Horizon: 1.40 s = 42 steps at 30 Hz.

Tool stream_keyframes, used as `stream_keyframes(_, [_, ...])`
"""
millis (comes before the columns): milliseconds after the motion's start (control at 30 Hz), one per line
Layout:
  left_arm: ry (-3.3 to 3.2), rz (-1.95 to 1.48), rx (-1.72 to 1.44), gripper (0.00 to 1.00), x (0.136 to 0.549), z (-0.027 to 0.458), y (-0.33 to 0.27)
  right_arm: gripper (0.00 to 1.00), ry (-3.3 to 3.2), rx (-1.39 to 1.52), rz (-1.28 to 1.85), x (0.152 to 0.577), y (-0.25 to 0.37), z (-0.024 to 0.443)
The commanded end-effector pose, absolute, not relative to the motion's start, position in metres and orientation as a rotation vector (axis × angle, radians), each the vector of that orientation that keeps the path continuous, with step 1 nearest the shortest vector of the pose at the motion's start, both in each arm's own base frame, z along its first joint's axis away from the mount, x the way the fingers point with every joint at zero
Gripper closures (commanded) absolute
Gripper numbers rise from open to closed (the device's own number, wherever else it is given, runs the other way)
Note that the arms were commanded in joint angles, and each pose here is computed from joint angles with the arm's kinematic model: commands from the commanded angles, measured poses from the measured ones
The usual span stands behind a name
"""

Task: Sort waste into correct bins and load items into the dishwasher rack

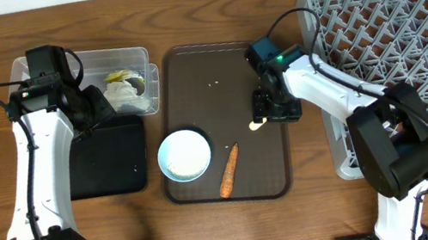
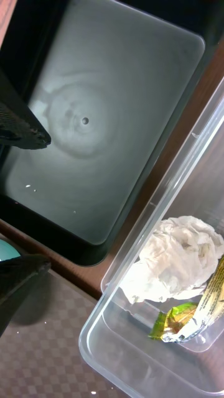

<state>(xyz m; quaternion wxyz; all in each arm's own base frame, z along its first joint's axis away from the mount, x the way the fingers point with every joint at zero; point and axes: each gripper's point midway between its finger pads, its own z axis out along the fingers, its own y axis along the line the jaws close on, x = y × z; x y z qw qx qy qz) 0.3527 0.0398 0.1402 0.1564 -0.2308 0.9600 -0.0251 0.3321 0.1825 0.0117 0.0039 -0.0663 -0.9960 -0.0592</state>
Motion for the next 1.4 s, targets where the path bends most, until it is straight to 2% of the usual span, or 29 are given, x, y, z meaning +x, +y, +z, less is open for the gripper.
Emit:
stream_keyframes(0, [2.721, -0.069, -0.665, 0.43, 0.353, 0.149, 0.042, 0.45, -3.142, -0.290, -0.163, 0.340, 0.185, 0.006])
stream_keyframes(133, [2.721, -0.068, -0.665, 0.43, 0.353, 0.149, 0.042, 0.47, -3.171, -0.288, -0.183, 0.348, 0.189, 0.005])
stream_keyframes(400, [2.721, -0.069, -0.665, 0.43, 0.353, 0.149, 0.042, 0.49, -3.227, -0.367, -0.016, 0.356, 0.172, 0.001])
stream_keyframes(533, [2.721, -0.068, -0.665, 0.43, 0.353, 0.149, 0.042, 0.58, -3.252, -0.371, -0.031, 0.362, 0.174, 0.002])
stream_keyframes(667, [2.721, -0.068, -0.665, 0.43, 0.353, 0.149, 0.042, 0.76, -3.258, -0.368, -0.038, 0.363, 0.175, 0.002])
stream_keyframes(767, [2.721, -0.068, -0.665, 0.43, 0.353, 0.149, 0.042, 0.85, -3.255, -0.361, -0.035, 0.361, 0.176, 0.001])
stream_keyframes(1133, [2.721, -0.068, -0.665, 0.43, 0.353, 0.149, 0.042, 0.93, -3.263, -0.246, -0.034, 0.355, 0.187, 0.000])
stream_keyframes(1367, [2.721, -0.068, -0.665, 0.43, 0.353, 0.149, 0.042, 0.94, -3.248, -0.189, -0.026, 0.348, 0.191, 0.000])
